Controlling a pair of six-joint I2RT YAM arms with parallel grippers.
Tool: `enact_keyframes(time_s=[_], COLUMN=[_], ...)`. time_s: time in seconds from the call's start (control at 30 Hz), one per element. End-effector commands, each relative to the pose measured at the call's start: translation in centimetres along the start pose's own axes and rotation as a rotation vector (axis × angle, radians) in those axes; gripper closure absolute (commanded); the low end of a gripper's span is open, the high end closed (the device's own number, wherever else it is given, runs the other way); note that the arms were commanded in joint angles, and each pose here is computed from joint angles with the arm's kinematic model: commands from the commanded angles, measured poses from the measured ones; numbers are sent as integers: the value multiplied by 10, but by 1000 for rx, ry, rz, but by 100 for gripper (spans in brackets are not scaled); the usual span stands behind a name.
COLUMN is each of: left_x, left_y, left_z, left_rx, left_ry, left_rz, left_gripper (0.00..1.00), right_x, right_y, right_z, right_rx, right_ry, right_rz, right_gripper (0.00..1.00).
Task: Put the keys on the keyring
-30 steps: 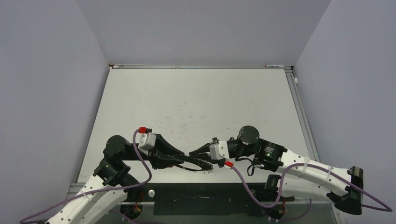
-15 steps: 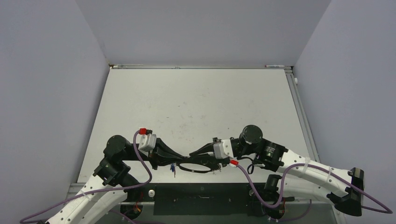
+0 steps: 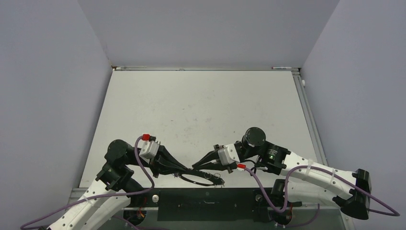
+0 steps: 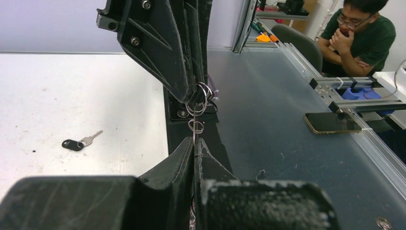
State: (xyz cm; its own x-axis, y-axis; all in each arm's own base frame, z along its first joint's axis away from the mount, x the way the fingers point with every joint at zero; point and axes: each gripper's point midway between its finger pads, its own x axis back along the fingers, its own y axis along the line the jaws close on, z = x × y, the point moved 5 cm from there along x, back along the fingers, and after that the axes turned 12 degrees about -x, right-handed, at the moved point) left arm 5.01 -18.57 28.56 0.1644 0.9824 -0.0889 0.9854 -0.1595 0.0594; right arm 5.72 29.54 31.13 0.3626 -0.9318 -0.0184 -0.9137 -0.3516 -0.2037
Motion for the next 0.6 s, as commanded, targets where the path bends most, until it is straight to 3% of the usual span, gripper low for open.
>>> enact_keyframes(time_s=[0.0, 0.57], left_x=[0, 5], left_y=[-9, -3], left_z=[-21, -23], left_rx=[-91, -171], left_ry=[-61, -56], left_rz=[71, -36], left_gripper=[100, 100], right_x=[-8, -23], right_y=[3, 9], right_z=[-24, -27], right_rx=[48, -108], right_ry=[-86, -247], right_rz=[-90, -192], right_gripper=[95, 95])
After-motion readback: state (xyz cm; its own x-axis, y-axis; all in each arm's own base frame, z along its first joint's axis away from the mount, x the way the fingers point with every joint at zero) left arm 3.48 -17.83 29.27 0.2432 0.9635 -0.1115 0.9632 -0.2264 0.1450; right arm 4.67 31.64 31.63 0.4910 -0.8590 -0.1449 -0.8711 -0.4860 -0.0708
